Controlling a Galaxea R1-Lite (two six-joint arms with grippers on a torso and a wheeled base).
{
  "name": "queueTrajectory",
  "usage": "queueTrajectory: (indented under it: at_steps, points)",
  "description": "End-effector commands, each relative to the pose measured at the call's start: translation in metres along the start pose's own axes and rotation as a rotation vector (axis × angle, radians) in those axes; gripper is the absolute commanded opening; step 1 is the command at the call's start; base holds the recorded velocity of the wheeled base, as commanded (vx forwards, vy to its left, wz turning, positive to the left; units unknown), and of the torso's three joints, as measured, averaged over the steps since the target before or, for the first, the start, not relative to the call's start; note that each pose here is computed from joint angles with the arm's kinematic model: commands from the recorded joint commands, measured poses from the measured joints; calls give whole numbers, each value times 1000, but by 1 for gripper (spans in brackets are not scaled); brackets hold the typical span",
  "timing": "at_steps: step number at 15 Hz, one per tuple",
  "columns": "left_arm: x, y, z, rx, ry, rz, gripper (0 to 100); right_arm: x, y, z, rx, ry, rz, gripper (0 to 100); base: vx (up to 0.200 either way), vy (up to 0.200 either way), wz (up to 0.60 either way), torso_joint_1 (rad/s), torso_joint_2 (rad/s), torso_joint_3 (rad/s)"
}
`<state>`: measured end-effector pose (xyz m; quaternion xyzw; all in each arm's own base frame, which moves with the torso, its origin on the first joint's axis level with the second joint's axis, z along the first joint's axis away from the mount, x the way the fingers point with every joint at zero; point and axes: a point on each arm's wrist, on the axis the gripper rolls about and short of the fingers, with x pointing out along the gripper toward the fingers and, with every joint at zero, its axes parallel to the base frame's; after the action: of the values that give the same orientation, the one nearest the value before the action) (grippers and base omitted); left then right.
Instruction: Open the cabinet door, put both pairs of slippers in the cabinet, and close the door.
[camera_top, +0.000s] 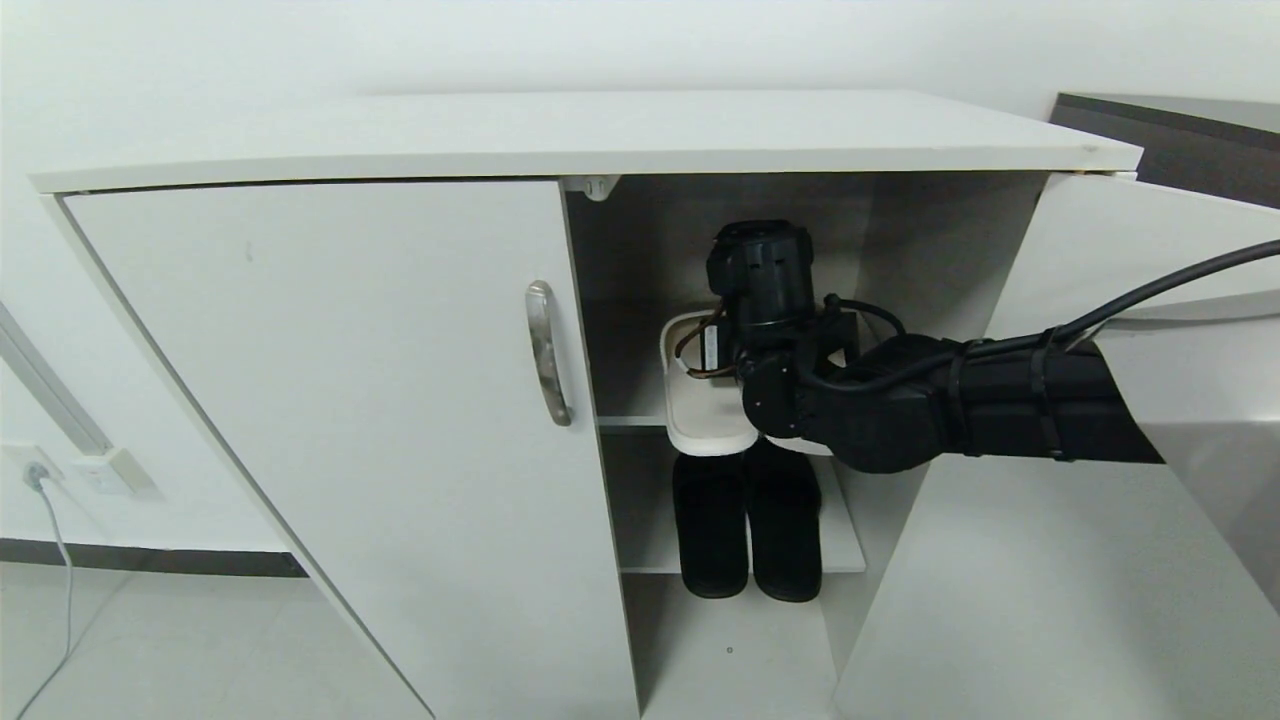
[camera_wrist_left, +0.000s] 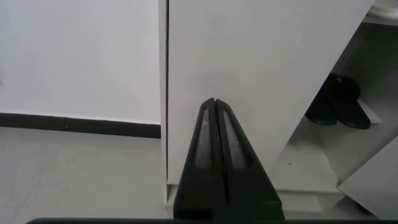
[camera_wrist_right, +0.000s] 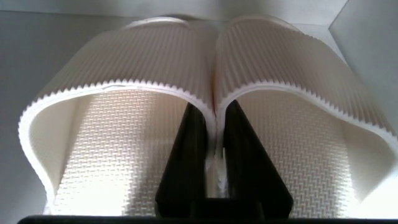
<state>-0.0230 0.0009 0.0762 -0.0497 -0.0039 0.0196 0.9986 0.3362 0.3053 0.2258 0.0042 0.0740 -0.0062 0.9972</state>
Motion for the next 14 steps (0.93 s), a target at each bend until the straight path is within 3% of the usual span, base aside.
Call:
queueTrajectory:
  at_steps: [1,8,14]
  points:
    - [0,0,0,0,1,2,0,0,0,0,0,2,-2,100,0,0,0,0,0,0]
    - [0,0,0,0,1,2,0,-55,-9,15,-13,3,69,100,0,0,0,0,0,0]
    - [0,0,0,0,1,2,0,-114,-35,15,-40,27,145,100,0,0,0,0,0,0]
